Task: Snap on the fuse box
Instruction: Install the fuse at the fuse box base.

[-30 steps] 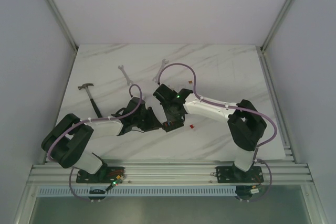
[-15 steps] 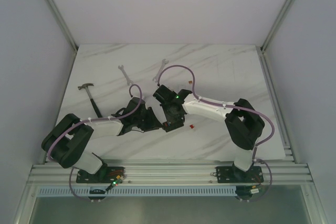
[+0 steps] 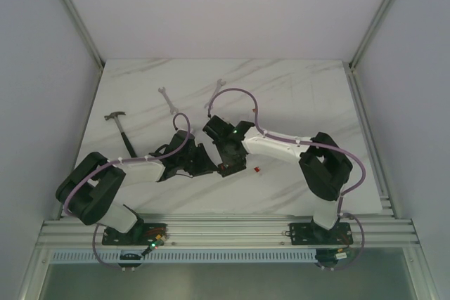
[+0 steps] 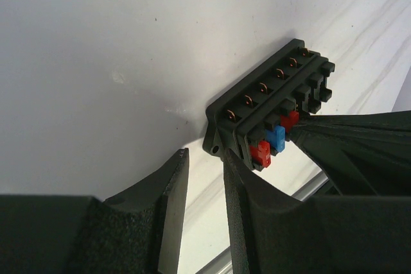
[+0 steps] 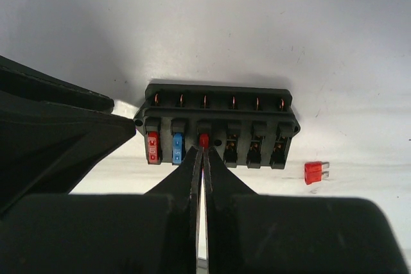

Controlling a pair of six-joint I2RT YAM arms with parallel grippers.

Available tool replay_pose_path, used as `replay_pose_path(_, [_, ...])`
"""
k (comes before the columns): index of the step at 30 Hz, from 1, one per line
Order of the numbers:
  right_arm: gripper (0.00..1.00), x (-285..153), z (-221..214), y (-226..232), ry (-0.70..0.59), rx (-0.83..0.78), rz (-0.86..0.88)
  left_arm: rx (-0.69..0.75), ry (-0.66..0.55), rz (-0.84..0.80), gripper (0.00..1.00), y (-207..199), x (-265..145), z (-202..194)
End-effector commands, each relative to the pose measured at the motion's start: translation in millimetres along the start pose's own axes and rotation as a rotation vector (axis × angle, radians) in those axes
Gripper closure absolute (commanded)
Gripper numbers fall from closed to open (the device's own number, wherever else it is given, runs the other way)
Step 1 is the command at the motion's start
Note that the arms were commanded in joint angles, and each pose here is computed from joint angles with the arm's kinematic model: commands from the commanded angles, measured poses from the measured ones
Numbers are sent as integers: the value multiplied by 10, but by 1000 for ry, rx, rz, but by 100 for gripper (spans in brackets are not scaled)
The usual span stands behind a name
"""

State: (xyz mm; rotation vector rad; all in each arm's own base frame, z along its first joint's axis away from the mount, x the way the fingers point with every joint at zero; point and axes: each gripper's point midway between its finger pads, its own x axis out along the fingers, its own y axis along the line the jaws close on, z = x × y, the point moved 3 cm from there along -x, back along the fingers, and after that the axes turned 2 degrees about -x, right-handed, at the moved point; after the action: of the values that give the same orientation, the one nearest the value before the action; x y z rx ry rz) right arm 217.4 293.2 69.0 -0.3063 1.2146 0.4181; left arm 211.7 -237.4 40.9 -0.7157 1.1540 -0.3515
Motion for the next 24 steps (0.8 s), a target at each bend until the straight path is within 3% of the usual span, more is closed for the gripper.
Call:
replay_pose_path(1, [100, 643, -1161, -295, 428, -91, -146, -5, 15, 54, 62, 157, 35, -74])
replay_pose_path(6, [100, 750, -1129, -184, 419, -124, -122, -2, 2, 49, 62, 147, 11, -59])
replay_pose_path(12, [100, 140, -225, 48, 58, -111, -26, 10, -50, 32, 61, 115, -98, 2])
replay_pose_path(18, [81, -448, 280, 94, -167, -87, 13, 52, -149, 22, 53, 23, -318, 152])
replay_pose_path(24, [61, -663, 169, -258, -222, -16, -58, 76, -251, 39, 33, 6, -514, 314])
